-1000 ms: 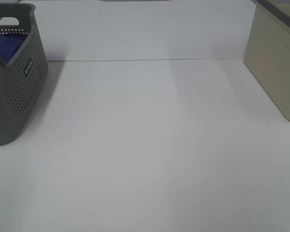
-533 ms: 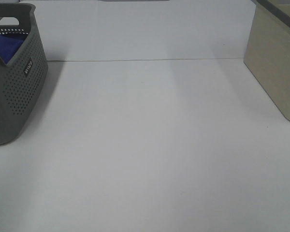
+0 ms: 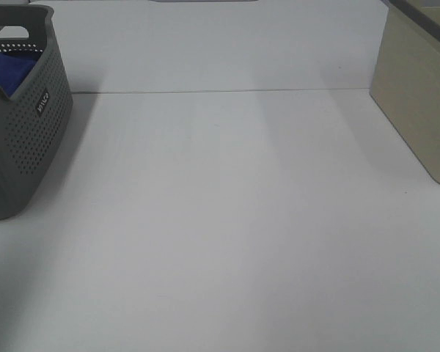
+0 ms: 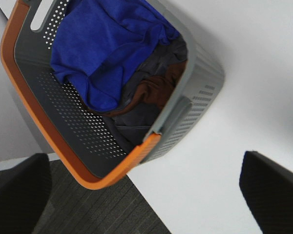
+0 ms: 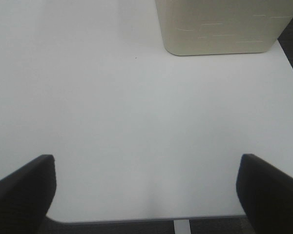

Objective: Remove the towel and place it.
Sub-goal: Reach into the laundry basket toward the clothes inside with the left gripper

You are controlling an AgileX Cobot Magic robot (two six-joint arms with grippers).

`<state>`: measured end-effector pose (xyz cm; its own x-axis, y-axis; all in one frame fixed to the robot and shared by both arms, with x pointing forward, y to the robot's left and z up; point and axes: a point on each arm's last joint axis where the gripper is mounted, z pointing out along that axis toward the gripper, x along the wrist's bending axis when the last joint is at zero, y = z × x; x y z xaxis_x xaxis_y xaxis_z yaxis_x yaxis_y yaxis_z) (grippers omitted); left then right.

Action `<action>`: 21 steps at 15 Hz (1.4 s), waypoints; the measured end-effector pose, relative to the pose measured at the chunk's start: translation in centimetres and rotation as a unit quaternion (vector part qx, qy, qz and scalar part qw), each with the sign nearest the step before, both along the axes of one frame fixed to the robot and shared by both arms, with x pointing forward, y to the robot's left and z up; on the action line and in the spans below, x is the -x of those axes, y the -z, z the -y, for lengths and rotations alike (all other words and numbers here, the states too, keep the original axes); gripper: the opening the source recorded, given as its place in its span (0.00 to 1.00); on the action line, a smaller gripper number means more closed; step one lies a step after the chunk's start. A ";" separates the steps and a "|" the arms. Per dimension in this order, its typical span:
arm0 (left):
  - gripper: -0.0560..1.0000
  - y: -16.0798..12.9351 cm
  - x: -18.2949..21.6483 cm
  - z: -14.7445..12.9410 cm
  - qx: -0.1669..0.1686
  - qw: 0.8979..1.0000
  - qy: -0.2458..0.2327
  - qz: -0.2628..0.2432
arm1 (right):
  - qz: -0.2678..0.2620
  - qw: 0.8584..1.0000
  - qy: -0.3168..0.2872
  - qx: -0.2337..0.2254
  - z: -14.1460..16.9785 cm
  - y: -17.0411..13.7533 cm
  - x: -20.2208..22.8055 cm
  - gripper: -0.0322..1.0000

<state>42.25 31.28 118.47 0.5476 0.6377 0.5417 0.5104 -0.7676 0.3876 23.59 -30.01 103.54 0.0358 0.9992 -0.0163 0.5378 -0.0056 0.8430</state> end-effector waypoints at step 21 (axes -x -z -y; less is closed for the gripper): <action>0.90 21.5 -29.4 -7.0 -0.138 0.952 0.056 -0.266 | 0.000 1.000 0.000 0.000 0.0 0.0 0.0 0.97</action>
<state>71.69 38.30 96.92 0.8479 0.4326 0.3066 0.4871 -0.8639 -0.1279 23.59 -30.01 103.54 0.0358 0.9992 -0.0163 0.5378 -0.0056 0.8430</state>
